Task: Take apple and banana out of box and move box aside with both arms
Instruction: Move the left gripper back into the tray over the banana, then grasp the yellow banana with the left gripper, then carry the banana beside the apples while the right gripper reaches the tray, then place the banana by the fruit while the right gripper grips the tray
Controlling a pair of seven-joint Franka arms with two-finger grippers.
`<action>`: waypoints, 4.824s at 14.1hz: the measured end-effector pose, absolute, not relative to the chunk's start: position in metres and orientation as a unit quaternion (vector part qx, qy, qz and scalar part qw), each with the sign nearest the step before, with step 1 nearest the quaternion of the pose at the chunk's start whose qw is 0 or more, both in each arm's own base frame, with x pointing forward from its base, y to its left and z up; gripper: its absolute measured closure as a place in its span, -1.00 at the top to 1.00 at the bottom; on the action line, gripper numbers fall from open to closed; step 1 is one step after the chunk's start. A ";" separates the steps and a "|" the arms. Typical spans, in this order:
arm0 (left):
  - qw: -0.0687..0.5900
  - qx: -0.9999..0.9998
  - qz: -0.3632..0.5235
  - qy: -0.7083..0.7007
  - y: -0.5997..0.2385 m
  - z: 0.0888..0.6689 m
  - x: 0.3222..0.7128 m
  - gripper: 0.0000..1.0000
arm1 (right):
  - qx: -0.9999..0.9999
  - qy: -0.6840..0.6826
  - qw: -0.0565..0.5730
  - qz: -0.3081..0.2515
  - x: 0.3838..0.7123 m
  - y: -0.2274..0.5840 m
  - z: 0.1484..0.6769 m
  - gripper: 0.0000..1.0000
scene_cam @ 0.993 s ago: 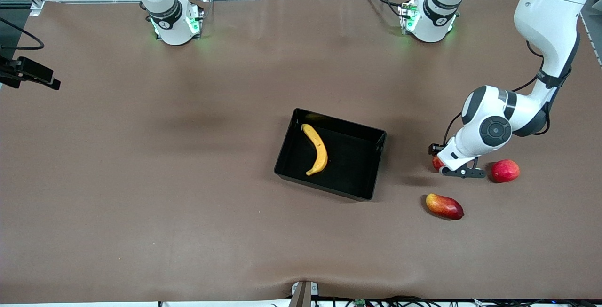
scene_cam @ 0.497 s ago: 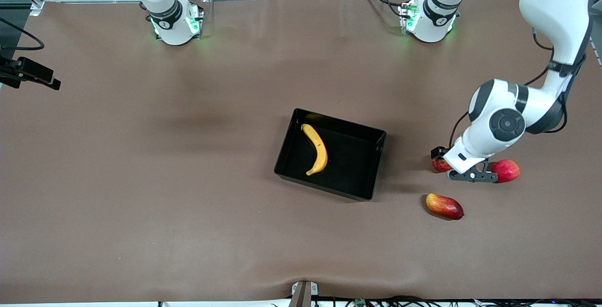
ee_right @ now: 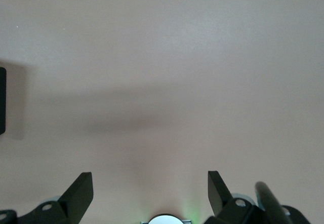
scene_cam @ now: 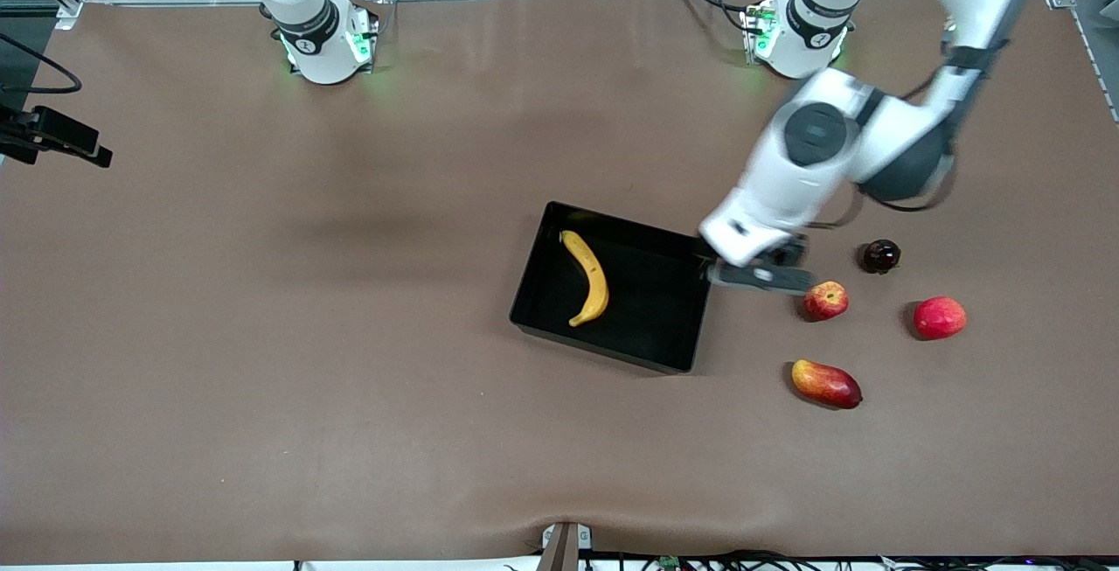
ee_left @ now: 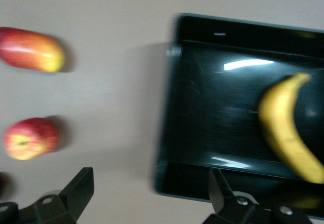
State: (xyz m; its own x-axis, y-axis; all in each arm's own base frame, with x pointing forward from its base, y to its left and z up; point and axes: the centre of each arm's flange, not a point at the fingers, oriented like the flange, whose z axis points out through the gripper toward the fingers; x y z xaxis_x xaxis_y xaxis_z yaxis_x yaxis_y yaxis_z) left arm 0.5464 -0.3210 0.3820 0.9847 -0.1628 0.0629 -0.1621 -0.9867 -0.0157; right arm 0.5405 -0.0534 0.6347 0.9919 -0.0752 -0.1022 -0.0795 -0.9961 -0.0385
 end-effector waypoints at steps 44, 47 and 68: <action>0.033 -0.999 0.012 0.006 -0.077 0.375 0.693 -0.27 | -0.996 -0.028 0.080 0.028 0.586 0.101 0.613 1.00; 0.018 -0.999 0.016 -0.034 0.004 0.331 0.705 -0.27 | -0.996 -0.016 0.081 0.030 0.589 0.141 0.601 1.00; 0.064 -0.995 -0.036 -0.063 0.065 0.269 0.726 1.00 | -0.990 0.108 0.018 0.083 0.562 0.446 0.302 0.99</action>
